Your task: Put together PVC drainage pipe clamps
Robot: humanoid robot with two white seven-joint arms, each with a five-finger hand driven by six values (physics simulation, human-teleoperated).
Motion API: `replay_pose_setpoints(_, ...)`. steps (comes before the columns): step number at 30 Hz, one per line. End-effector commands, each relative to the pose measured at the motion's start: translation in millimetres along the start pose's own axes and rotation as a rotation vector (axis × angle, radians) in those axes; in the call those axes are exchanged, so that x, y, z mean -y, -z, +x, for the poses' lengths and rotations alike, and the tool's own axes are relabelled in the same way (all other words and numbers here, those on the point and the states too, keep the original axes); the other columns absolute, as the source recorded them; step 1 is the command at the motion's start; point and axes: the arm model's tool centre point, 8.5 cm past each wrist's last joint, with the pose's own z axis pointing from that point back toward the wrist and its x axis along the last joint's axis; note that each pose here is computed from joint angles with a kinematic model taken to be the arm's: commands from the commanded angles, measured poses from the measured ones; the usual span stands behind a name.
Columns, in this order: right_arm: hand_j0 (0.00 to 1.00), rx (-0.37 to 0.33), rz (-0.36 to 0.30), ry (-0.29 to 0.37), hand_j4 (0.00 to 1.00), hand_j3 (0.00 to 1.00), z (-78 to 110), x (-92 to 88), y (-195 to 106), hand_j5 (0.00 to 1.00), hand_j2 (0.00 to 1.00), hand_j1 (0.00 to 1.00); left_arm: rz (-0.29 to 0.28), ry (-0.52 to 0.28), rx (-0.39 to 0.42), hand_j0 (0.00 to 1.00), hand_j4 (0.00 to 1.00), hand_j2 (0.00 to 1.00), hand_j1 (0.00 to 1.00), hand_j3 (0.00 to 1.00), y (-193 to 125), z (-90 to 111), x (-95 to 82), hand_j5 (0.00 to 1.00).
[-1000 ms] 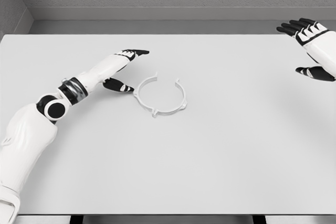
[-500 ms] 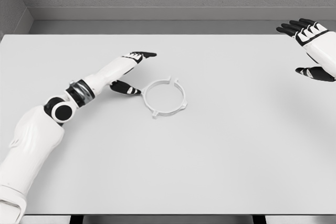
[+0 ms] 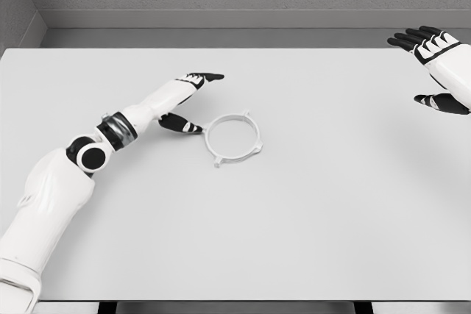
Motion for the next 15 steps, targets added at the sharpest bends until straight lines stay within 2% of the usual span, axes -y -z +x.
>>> replay_pose_setpoints(1, 1.0, 0.0, -0.004, 0.005, 1.0, 1.0, -0.1, 0.8, 0, 1.0, 1.0, 1.0, 0.006, -0.006, 0.001, 1.0, 1.0, 1.0, 1.0, 1.0, 0, 0, -0.9, 1.0)
replay_pose_setpoints(5, 1.0, 0.0, -0.004, 0.005, 1.0, 1.0, -0.1, 0.8, 0, 1.0, 1.0, 1.0, 0.014, -0.009, -0.006, 1.0, 1.0, 1.0, 1.0, 1.0, -2, -3, -3.8, 1.0)
replay_pose_setpoints(8, 1.0, 0.0, -0.004, 0.005, 1.0, 1.0, -0.1, 0.8, 0, 1.0, 1.0, 1.0, 0.046, -0.006, -0.019, 1.0, 1.0, 1.0, 1.0, 1.0, -5, -8, -19.9, 1.0)
replay_pose_setpoints(9, 1.0, 0.0, -0.004, 0.005, 1.0, 1.0, -0.1, 0.8, 0, 1.0, 1.0, 1.0, 0.075, -0.006, -0.041, 1.0, 1.0, 1.0, 1.0, 1.0, -14, -16, -29.8, 1.0)
replay_pose_setpoints(10, 1.0, 0.0, -0.004, 0.005, 1.0, 1.0, -0.1, 0.8, 0, 1.0, 1.0, 1.0, 0.092, 0.021, -0.082, 1.0, 1.0, 1.0, 1.0, 1.0, -32, -30, -46.8, 1.0)
replay_pose_setpoints(12, 1.0, 0.0, -0.004, 0.005, 1.0, 1.0, -0.1, 0.8, 0, 1.0, 1.0, 1.0, 0.1, 0.063, -0.121, 1.0, 1.0, 1.0, 1.0, 1.0, -52, -43, -67.7, 1.0)
replay_pose_setpoints(15, 1.0, 0.001, -0.005, 0.004, 1.0, 1.0, 0.2, 1.1, 0, 1.0, 1.0, 1.0, 0.089, 0.157, -0.225, 1.0, 1.0, 1.0, 1.0, 1.0, -106, -70, -106.5, 1.0)
